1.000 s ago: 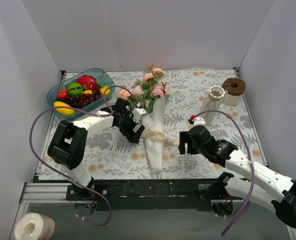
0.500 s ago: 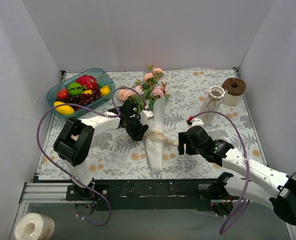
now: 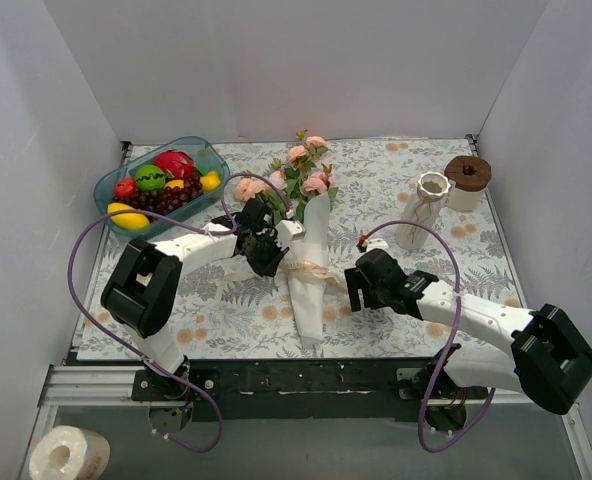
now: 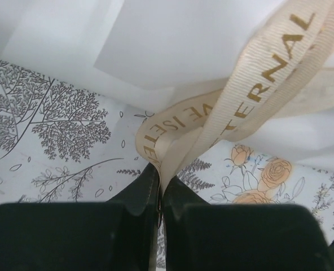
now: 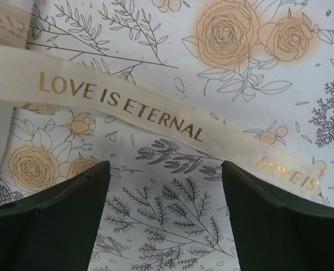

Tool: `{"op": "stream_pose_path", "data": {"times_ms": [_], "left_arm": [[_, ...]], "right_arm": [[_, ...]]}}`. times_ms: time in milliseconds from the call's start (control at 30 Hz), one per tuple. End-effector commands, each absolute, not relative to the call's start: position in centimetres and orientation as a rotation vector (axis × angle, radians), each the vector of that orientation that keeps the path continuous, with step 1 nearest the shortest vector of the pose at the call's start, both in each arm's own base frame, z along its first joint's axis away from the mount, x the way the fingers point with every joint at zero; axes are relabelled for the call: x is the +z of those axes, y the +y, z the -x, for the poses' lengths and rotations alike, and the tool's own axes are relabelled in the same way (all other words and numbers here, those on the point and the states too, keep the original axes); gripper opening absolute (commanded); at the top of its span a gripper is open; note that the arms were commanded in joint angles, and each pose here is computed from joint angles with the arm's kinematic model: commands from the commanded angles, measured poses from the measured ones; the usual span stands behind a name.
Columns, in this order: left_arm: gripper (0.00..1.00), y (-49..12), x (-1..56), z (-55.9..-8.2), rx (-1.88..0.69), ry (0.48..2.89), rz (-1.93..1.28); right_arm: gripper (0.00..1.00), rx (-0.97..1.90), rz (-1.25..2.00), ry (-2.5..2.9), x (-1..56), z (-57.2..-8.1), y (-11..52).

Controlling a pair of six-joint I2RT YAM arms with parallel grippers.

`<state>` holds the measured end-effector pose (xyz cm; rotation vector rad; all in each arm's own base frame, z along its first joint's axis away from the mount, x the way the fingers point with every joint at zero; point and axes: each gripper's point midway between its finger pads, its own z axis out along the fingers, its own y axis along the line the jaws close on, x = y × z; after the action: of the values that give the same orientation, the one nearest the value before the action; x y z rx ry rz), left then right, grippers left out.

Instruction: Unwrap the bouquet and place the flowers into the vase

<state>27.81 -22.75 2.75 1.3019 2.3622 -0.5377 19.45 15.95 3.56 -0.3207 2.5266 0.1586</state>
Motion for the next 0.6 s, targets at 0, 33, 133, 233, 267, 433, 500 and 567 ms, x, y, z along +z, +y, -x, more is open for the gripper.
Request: {"op": "stream_pose_path", "data": {"times_ms": [0, 33, 133, 233, 267, 433, 500, 567], "left_arm": [[0.00, -23.7, 7.8, -28.4, -0.557, 2.257, -1.254], [0.00, -23.8, 8.1, -28.5, -0.562, 2.255, -1.251], [0.00, -23.9, 8.6, -28.3, -0.575, 2.267, -1.249], [0.00, -23.7, 8.7, -28.3, -0.563, 2.273, -1.239], [0.00, -23.7, 8.7, -28.4, -0.564, 2.272, -1.237], [0.00, -24.0, 9.0, -28.5, -0.576, 2.269, -1.223], [0.00, -24.0, 9.0, -28.5, -0.572, 2.271, -1.222], [0.00, -24.0, 8.8, -28.6, -0.568, 2.275, -1.224]], "right_arm": [[0.88, 0.235, 0.384, 2.362, 6.0, -23.1, 19.0], [0.88, 0.231, 0.395, 2.345, 6.1, -23.4, 19.2], [0.89, 0.196, 0.450, 2.307, 6.1, -24.6, 19.6], [0.90, 0.150, 0.513, 2.308, 5.7, -25.2, 19.8], [0.90, 0.124, 0.530, 2.327, 5.0, -25.1, 19.8], [0.90, 0.117, 0.607, 2.315, 3.9, -24.6, 20.8], [0.90, 0.135, 0.603, 2.300, 3.7, -24.8, 21.2], [0.90, 0.129, 0.607, 2.308, 3.1, -24.7, 21.1]]}}
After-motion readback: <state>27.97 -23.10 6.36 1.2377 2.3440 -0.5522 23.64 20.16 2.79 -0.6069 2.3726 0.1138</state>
